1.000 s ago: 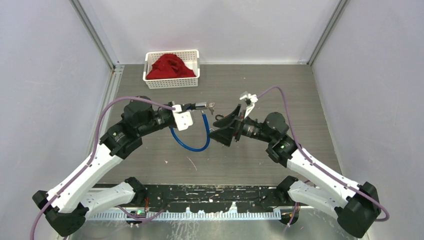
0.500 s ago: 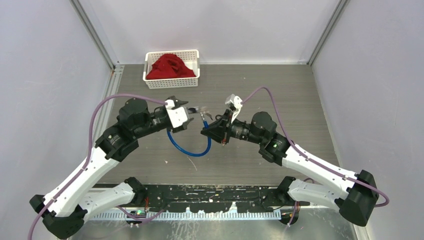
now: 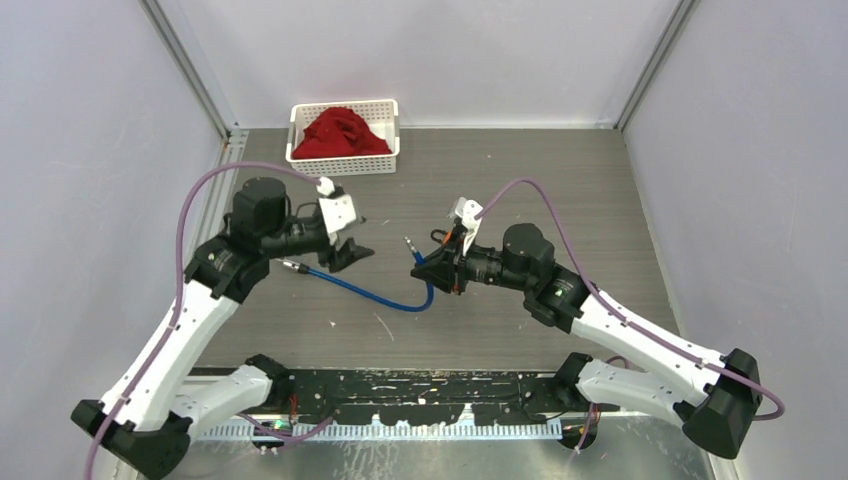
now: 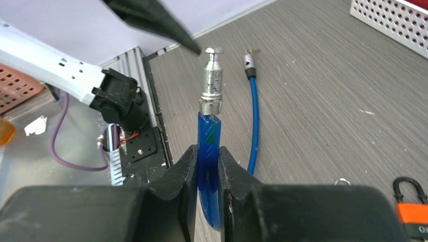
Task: Unlock with the key
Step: Place the lock at the center of the board.
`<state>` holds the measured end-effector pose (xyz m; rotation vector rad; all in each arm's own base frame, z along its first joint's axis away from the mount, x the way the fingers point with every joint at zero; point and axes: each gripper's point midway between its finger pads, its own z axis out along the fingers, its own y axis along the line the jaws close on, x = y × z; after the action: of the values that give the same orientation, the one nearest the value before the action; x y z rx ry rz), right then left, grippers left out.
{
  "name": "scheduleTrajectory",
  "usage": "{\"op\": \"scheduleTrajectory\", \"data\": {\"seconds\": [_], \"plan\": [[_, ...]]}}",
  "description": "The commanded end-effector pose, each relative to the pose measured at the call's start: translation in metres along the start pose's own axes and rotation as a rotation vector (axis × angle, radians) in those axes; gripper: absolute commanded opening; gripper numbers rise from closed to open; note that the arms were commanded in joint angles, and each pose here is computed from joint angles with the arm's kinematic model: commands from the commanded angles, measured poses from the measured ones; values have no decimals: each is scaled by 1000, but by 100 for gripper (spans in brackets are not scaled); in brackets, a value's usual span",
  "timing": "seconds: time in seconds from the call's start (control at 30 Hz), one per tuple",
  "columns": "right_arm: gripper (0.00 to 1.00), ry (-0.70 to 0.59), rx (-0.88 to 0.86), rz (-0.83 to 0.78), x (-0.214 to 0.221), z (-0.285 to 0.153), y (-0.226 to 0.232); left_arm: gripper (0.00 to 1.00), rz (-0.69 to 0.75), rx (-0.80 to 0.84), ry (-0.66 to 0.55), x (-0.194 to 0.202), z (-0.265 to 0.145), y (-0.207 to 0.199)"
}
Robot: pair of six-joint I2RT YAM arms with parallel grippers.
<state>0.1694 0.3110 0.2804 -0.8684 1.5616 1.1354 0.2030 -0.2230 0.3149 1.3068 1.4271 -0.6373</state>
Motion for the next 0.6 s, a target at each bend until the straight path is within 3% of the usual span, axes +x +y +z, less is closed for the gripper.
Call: {"op": "scheduleTrajectory", "data": {"seconds": [0.0,0.1,0.23,0.37,0.57], "plan": [[3,-29,128,60,-18,6,-19,59,-145,-69,105,33,-16,38],[2,19,248,216,-7,12,-51,60,-224,-91,249,60,-29,56],[3,41,312,544,14,6,-93,63,-280,-123,438,80,-46,73],[6,79,449,588,32,-8,-124,63,-371,-175,546,97,-48,88],[32,181,599,633,67,-48,-152,81,-470,-262,574,103,-48,100]]}}
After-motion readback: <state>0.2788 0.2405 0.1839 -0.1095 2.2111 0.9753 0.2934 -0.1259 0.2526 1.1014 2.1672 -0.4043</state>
